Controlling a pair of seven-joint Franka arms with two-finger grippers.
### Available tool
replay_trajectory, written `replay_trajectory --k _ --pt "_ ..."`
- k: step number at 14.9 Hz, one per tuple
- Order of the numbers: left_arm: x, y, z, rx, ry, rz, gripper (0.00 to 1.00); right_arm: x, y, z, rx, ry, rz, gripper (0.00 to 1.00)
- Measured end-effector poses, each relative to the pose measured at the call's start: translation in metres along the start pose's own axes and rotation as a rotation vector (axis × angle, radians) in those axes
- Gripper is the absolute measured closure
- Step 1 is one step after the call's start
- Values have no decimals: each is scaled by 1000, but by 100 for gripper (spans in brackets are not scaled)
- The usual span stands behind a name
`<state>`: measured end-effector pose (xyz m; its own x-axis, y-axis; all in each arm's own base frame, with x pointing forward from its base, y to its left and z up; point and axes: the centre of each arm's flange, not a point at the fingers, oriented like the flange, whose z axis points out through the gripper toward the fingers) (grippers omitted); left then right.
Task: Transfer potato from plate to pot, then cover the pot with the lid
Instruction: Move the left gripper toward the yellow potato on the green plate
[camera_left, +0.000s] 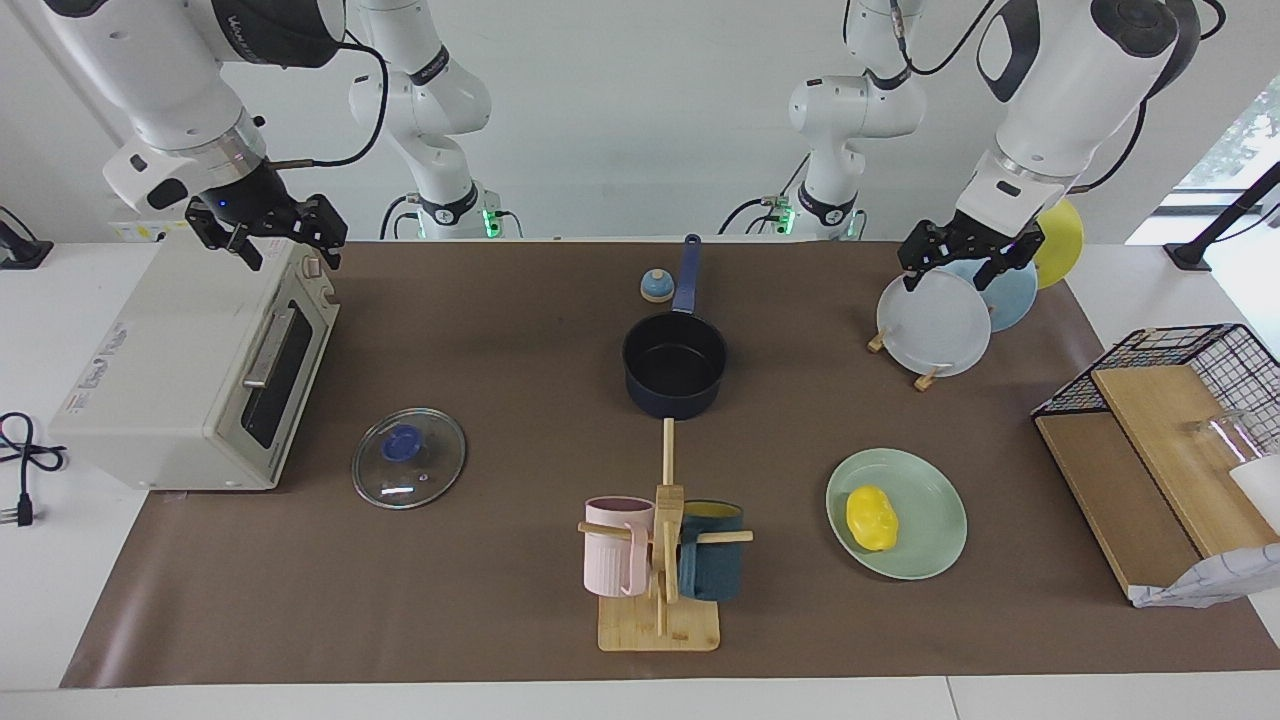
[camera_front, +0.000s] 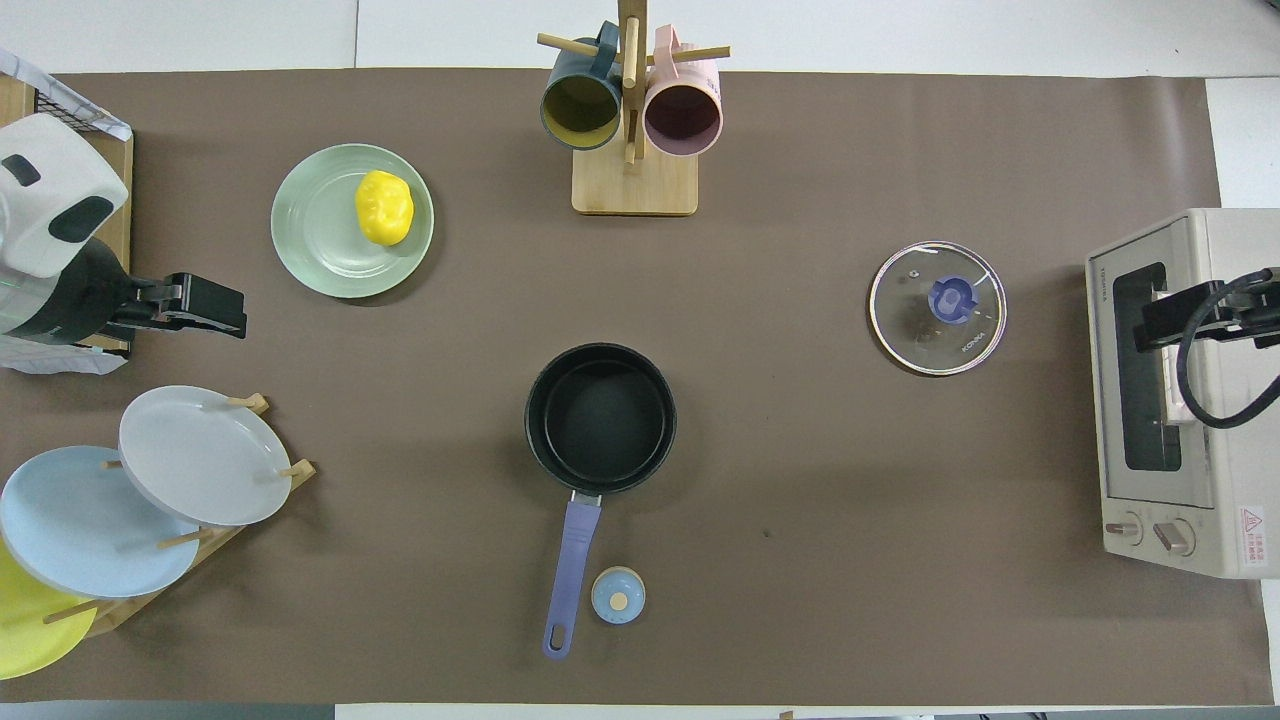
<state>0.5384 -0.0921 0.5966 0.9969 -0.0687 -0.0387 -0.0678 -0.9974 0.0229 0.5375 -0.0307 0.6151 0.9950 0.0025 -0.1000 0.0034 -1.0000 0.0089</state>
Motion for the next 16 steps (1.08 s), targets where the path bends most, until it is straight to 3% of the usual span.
replay_trajectory --k 13,16 --pt "-1 17 -1 -1 4 31 0 0 -9 0 -2 0 -16 0" --pt "12 27 5 -3 4 48 0 0 -9 0 -2 -1 -16 0"
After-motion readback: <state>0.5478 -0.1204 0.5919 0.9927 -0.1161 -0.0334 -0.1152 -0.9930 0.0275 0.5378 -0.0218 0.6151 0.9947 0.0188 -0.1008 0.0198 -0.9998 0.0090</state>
